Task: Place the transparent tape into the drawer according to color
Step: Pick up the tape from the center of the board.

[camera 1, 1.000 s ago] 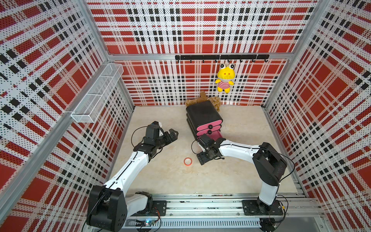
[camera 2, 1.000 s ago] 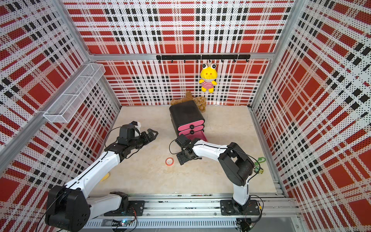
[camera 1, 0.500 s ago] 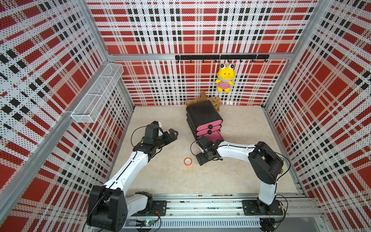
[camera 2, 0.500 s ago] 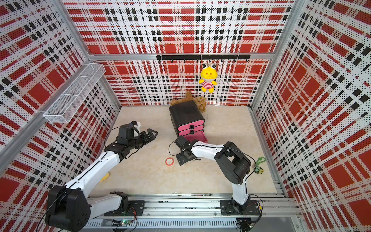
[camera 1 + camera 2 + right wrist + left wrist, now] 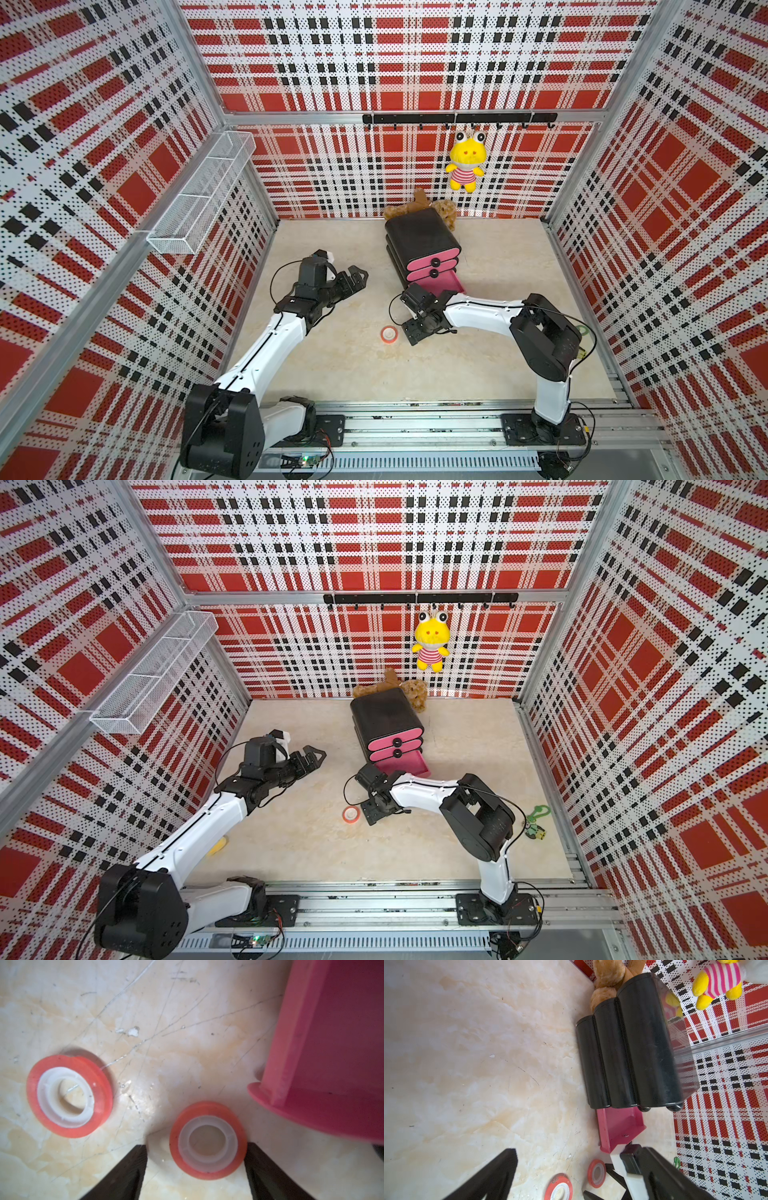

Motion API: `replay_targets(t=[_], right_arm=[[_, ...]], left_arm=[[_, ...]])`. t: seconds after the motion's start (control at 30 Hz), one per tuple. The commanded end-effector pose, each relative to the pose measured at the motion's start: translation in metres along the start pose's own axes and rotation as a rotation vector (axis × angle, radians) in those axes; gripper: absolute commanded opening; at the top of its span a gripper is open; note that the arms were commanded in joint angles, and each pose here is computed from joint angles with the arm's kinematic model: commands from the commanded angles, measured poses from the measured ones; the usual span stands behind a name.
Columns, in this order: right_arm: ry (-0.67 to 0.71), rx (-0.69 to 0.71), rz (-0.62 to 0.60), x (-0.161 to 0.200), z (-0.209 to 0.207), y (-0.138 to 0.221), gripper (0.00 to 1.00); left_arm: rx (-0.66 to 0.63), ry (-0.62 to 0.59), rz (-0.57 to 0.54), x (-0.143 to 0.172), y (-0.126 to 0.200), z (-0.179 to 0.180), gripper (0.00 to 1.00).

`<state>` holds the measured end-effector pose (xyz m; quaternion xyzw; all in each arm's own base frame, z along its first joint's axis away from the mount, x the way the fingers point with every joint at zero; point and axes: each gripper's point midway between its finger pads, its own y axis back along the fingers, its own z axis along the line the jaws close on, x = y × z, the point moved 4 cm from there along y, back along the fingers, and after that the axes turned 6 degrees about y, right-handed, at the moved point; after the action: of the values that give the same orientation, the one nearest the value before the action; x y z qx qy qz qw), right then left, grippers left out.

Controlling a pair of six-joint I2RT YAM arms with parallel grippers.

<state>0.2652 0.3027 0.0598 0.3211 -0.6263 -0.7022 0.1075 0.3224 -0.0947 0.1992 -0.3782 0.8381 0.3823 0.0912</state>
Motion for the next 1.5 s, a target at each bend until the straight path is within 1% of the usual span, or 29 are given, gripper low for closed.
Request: replay_targets(t=[0.0,0.33,0.43,0.67,0.83,1.07,1.1,1.13,1.47], right_arm=[[-0.004,0.040,0.016,0.001,-0.002,-0.006,0.77],[0.014,0.077,0.022,-0.015,-0.002,-0.008,0.76],[0.018,0.077,0.042,-0.012,-0.002,-0.009,0.75],[0.011,0.073,0.068,0.003,-0.004,-0.005,0.74],[0.009,0.061,0.078,0.010,-0.004,-0.006,0.68],[0.009,0.062,0.086,0.017,-0.006,-0.005,0.68],[0.006,0.062,0.088,0.017,-0.006,-0.006,0.62],[0.008,0.062,0.092,0.018,-0.006,-0.007,0.60],[0.010,0.056,0.092,0.014,-0.004,-0.008,0.51]], left_arm=[[0.026,-0.021,-0.021,-0.005,0.005,-0.004,0.99],[0.037,-0.028,-0.029,-0.009,0.007,-0.007,0.99],[0.038,-0.026,-0.034,-0.011,0.009,-0.007,0.99],[0.039,-0.030,-0.044,-0.014,0.014,-0.008,0.99],[0.039,-0.029,-0.045,-0.016,0.013,-0.009,0.99],[0.044,-0.031,-0.049,-0.018,0.015,-0.012,0.99],[0.046,-0.031,-0.051,-0.019,0.015,-0.012,0.99],[0.044,-0.031,-0.051,-0.019,0.015,-0.012,0.99],[0.042,-0.031,-0.048,-0.018,0.014,-0.011,0.99]])
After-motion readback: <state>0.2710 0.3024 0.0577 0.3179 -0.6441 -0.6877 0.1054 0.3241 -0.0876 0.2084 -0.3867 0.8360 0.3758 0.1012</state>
